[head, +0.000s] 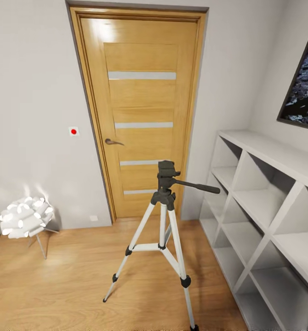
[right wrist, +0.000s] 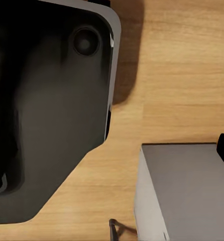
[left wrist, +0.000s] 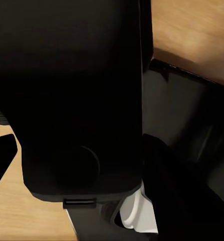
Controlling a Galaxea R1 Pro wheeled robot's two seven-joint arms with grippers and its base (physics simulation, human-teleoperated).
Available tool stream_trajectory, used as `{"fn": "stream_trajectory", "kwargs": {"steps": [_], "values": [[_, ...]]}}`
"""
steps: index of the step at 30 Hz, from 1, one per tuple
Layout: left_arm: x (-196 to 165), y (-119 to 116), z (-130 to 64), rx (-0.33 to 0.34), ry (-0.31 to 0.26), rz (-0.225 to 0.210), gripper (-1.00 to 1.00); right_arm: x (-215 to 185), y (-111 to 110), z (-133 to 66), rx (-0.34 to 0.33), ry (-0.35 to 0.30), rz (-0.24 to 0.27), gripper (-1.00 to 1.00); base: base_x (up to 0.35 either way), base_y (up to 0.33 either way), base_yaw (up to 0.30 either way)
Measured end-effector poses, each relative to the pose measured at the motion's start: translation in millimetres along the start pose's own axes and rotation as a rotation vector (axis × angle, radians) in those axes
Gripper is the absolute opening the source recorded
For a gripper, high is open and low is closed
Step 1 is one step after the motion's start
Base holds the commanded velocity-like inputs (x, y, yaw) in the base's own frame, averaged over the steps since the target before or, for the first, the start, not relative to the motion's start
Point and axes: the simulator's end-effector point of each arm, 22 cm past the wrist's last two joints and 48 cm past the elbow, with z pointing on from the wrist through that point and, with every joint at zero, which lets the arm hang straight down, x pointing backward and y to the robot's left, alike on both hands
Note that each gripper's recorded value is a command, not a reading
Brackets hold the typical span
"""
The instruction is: Attach the digital camera to the camera tripod in the bedroom.
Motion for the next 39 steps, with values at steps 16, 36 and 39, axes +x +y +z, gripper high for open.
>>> {"fn": "stream_trajectory", "kwargs": {"steps": [16,36,39], "values": [[-2.0,3.9,2.7,-0.010,-0.029,0.002,-1.00,8.9,0.3,1.7,-0.002,0.022,-0.003,1.00,0.000,0.000,0.000],[9.6,6.3,6.1,-0.018,-0.001,0.003,-1.00,21.3,1.6,3.5,-0.005,0.054,-0.007,1.00,0.000,0.000,0.000],[11.2,7.3,6.5,-0.020,0.004,0.003,-1.00,23.2,2.0,3.8,-0.006,0.058,-0.007,1.00,0.000,0.000,0.000]]}}
